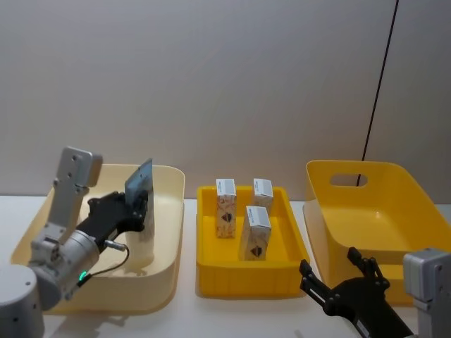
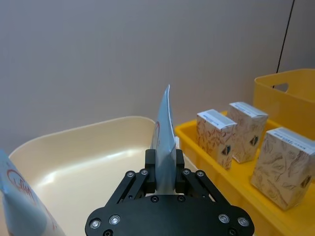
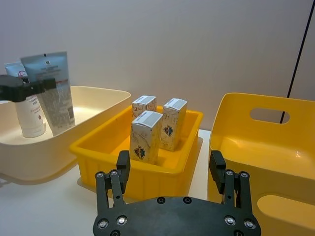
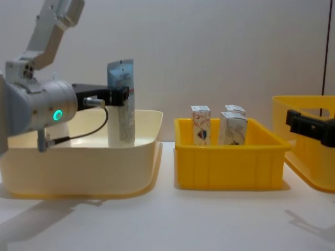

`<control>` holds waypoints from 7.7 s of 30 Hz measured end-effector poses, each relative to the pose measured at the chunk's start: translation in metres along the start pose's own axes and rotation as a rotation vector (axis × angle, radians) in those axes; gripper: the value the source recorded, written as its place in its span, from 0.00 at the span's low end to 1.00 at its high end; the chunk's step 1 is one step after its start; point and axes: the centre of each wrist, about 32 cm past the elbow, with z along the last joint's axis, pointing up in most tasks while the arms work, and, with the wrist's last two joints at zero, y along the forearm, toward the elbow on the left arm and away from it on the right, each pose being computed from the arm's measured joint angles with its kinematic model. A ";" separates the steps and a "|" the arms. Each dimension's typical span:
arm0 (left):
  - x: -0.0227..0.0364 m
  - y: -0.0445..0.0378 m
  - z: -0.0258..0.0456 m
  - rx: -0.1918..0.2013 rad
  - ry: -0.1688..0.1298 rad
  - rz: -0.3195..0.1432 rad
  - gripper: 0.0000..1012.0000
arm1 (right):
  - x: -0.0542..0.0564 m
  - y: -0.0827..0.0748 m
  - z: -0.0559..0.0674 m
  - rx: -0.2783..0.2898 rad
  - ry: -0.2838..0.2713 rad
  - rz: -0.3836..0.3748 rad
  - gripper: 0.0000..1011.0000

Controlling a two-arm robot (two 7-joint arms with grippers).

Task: Bimanual collaborative sorting of washing and personal care products

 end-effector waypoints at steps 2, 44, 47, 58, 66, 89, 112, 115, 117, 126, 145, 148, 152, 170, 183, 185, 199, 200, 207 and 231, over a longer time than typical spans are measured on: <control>0.0026 0.0014 0.0022 -0.017 -0.004 -0.007 0.20 | 0.000 0.000 0.000 0.000 0.000 0.000 0.99; 0.0187 -0.0100 0.0472 -0.331 0.149 -0.531 0.20 | 0.000 0.000 0.000 0.000 0.000 0.000 0.99; 0.0151 -0.0160 0.0470 -0.329 0.174 -0.578 0.20 | 0.000 0.000 0.000 0.000 0.000 0.000 0.99; -0.0001 -0.0355 0.0461 -0.318 0.250 -0.703 0.20 | -0.001 0.000 0.001 0.000 0.001 0.004 0.99; -0.0064 -0.0431 0.0462 -0.315 0.279 -0.752 0.20 | -0.005 0.002 0.012 0.004 0.015 0.047 0.99; -0.0121 -0.0495 0.0465 -0.313 0.304 -0.794 0.20 | -0.031 0.009 0.067 0.098 0.070 0.102 0.99; -0.0130 -0.0504 0.0463 -0.312 0.308 -0.801 0.20 | -0.057 0.028 0.068 0.135 -0.051 -0.054 0.99; -0.0131 -0.0505 0.0463 -0.313 0.308 -0.801 0.20 | -0.058 0.032 0.067 0.131 -0.067 -0.054 0.99; -0.0131 -0.0505 0.0463 -0.313 0.308 -0.801 0.20 | -0.059 0.034 0.066 0.130 -0.074 -0.053 0.99; -0.0131 -0.0505 0.0464 -0.313 0.308 -0.801 0.20 | -0.063 0.045 0.062 0.126 -0.115 -0.053 0.99; -0.0131 -0.0505 0.0463 -0.313 0.308 -0.801 0.20 | -0.075 0.066 0.054 0.153 -0.196 -0.093 0.99; -0.0131 -0.0505 0.0463 -0.313 0.308 -0.801 0.20 | -0.077 0.069 0.053 0.156 -0.205 -0.091 0.99; -0.0131 -0.0505 0.0463 -0.313 0.308 -0.802 0.20 | -0.078 0.073 0.052 0.160 -0.222 -0.088 0.99; -0.0130 -0.0505 0.0464 -0.313 0.308 -0.801 0.20 | -0.085 0.084 0.048 0.158 -0.263 -0.096 0.87; -0.0130 -0.0505 0.0464 -0.313 0.308 -0.801 0.30 | -0.086 0.087 0.047 0.156 -0.271 -0.098 0.65; -0.0130 -0.0505 0.0464 -0.313 0.308 -0.801 0.38 | -0.086 0.087 0.047 0.156 -0.272 -0.098 0.64; -0.0130 -0.0505 0.0464 -0.313 0.308 -0.801 0.81 | -0.083 0.087 0.047 0.153 -0.273 -0.110 0.56; -0.0131 -0.0505 0.0464 -0.313 0.308 -0.801 0.82 | -0.083 0.087 0.047 0.153 -0.273 -0.112 0.55; -0.0131 -0.0505 0.0464 -0.313 0.308 -0.801 0.99 | -0.070 0.084 0.046 0.147 -0.270 -0.166 0.52; -0.0131 -0.0505 0.0463 -0.313 0.308 -0.801 0.99 | 0.009 0.094 0.047 0.145 -0.242 -0.508 0.47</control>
